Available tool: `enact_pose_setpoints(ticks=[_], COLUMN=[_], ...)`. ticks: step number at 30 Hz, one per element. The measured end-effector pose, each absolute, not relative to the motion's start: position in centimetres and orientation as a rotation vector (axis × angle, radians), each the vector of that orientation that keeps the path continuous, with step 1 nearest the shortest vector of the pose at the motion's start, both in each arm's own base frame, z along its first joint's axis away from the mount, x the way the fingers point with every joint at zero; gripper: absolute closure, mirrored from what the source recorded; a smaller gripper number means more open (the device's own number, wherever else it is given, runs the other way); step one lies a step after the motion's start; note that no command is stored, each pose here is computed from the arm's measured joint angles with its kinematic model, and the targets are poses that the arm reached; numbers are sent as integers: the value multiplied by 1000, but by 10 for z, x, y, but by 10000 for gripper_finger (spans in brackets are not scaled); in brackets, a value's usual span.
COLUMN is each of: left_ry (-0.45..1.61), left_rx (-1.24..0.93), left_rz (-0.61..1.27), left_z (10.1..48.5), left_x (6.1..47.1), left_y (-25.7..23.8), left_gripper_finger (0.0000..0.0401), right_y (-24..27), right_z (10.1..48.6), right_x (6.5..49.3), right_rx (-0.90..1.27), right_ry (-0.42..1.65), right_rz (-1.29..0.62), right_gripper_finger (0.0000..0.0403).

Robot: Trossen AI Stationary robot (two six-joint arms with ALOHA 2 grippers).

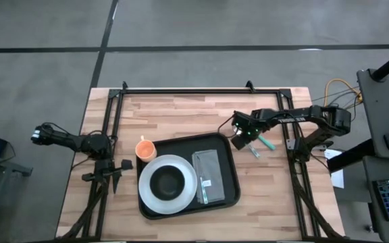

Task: Set up tray
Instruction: Put the blue fork to the right of the blue fork on the black table tray

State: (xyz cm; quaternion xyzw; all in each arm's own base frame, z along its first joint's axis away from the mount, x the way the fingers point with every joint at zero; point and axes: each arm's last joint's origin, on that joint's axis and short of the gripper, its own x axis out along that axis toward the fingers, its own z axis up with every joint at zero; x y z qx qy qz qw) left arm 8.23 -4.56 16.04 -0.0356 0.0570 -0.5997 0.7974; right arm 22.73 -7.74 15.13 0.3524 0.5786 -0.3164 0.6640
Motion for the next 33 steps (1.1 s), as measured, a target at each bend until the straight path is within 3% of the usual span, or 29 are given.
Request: enact_pose_setpoints(ticks=[17, 33], left_ry=[122, 122], left_rx=[-76, -76], left_rz=[-1288, -1288], left_z=[160, 160], left_x=[82, 82], left_y=[-46, -46], left_gripper_finger=[303, 303], right_y=[-60, -23], right_z=[161, 198], right_x=[236, 279], right_rx=[997, 1040], right_ry=[1248, 1200], right_rz=[-889, -972], right_gripper_finger=[390, 390])
